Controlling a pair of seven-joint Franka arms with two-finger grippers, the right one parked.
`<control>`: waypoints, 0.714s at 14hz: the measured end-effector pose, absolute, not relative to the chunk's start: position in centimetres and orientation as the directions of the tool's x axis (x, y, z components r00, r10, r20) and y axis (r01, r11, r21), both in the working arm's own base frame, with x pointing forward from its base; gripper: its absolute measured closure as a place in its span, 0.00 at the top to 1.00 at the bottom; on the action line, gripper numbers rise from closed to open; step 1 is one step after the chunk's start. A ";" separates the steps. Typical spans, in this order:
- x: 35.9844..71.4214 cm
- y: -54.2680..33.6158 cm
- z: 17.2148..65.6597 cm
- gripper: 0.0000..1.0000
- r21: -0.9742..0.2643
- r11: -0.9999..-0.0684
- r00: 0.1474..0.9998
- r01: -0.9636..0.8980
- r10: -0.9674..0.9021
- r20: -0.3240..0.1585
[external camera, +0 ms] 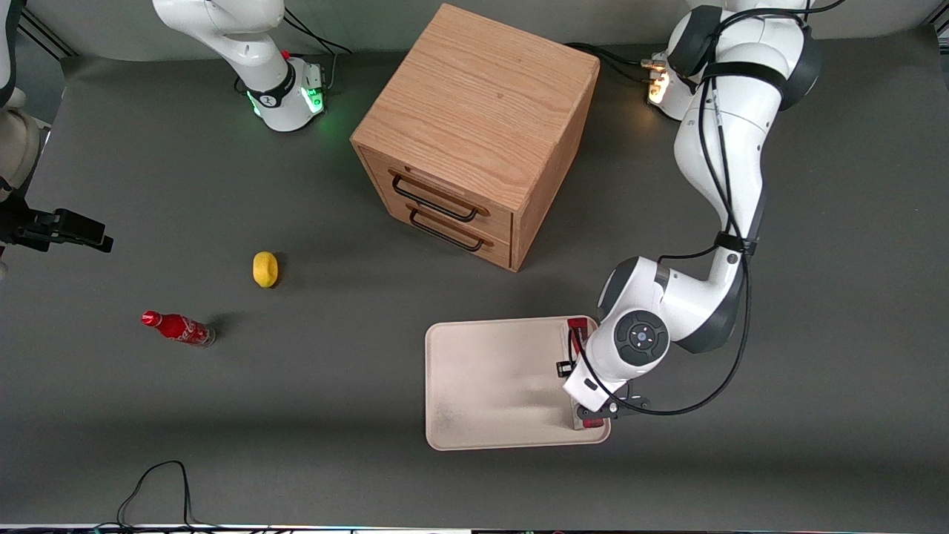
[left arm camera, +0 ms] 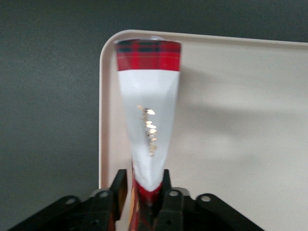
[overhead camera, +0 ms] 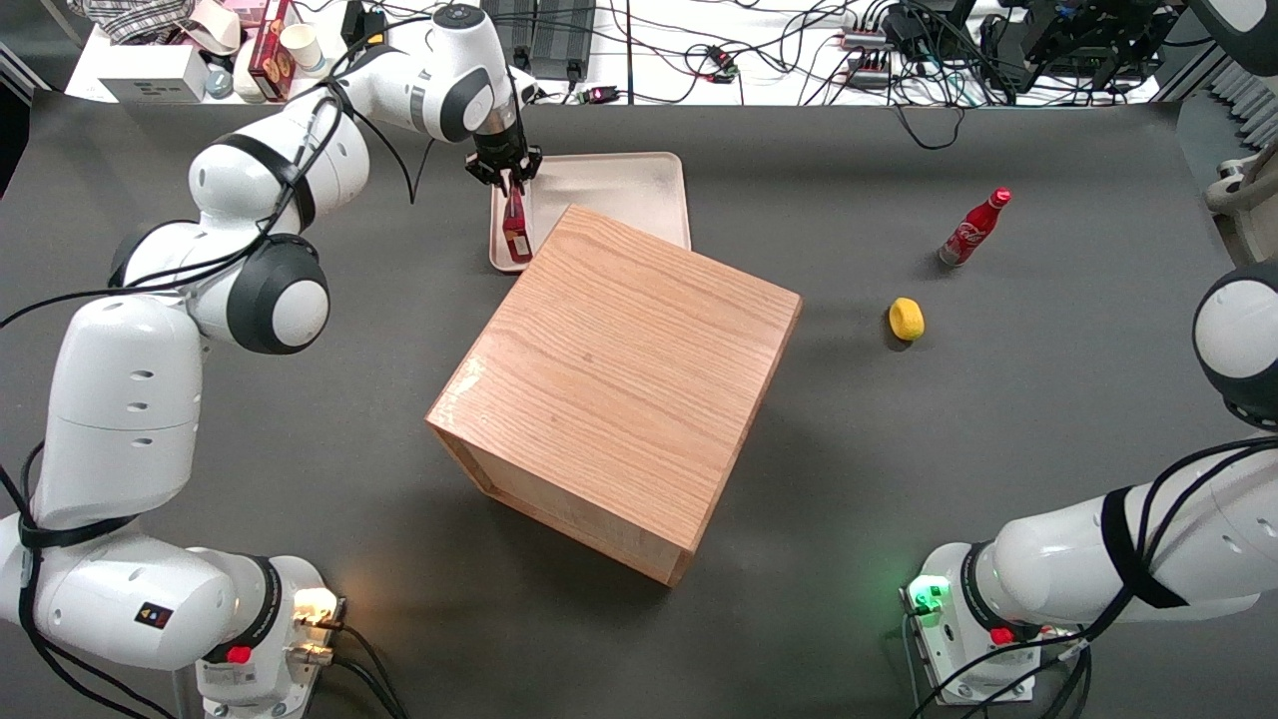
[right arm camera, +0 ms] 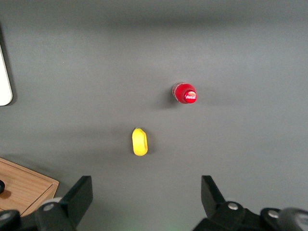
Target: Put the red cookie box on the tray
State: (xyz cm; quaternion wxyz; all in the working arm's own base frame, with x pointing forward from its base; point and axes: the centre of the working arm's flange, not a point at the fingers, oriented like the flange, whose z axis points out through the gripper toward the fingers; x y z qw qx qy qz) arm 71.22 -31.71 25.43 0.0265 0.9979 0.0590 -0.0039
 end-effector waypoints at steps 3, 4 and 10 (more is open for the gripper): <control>71.2 -31.6 26.0 0.73 0.047 -0.992 0.993 0.120 0.119 -0.017; 71.0 -31.3 26.7 0.85 0.035 -0.992 0.992 0.121 0.120 -0.032; 70.7 -21.2 40.6 1.00 -0.003 -0.995 0.992 0.097 0.097 -0.079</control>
